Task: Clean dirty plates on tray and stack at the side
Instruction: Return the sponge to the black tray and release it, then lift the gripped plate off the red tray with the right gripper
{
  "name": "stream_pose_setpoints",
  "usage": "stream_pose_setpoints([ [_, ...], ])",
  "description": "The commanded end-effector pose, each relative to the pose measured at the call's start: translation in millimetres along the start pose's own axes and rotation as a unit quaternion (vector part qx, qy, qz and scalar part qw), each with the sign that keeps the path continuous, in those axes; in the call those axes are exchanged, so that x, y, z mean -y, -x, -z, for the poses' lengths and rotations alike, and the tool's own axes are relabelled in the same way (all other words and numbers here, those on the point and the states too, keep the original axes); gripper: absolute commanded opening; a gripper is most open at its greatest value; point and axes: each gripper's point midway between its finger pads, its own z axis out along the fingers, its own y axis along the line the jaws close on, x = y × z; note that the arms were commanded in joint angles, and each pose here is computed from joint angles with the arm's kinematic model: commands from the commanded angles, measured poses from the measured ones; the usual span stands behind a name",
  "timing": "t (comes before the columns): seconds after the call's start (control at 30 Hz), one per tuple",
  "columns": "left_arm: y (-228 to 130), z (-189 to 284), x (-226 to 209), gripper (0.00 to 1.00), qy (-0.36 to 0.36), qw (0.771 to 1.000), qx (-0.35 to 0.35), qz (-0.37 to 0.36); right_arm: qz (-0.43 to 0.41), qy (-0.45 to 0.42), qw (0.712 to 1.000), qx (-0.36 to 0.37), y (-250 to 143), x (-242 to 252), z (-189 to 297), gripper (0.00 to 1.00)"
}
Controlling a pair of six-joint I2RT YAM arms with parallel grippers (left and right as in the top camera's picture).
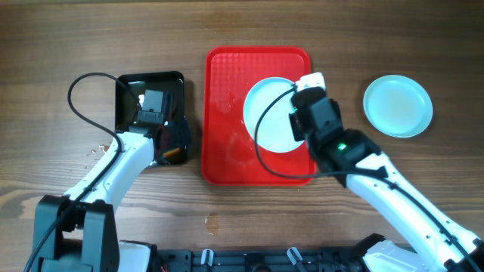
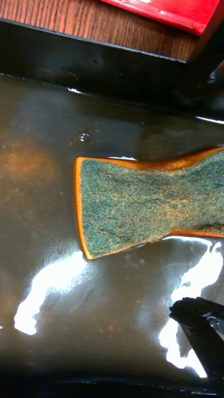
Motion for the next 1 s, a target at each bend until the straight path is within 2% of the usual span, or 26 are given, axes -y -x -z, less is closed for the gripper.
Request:
stream_pose_setpoints([
  [0.0,-1,-1,0,1.0,-0.002,1.0,-0.002,-0.001,0.039,-0.116,0.991,0.048,17,17,26,0.04],
  [0.27,-1,-1,0,1.0,-0.002,1.0,-0.002,-0.001,0.09,-0.248,0.955,0.135,35,10,84,0.04],
  [0.5,-1,-1,0,1.0,-0.002,1.0,-0.002,-0.001,0.121,-0.305,0.931,0.16,43,11,109,0.04],
  [0.83,0,-1,0,1.0,-0.001,1.0,-0.001,-0.001,0.126,-0.308,0.928,0.166,53,9,113,0.04],
  [0.97,-1,-1,0,1.0,-0.002,1.0,-0.002,-0.001,0.143,-0.262,0.941,0.161,49,-5,102,0.04],
])
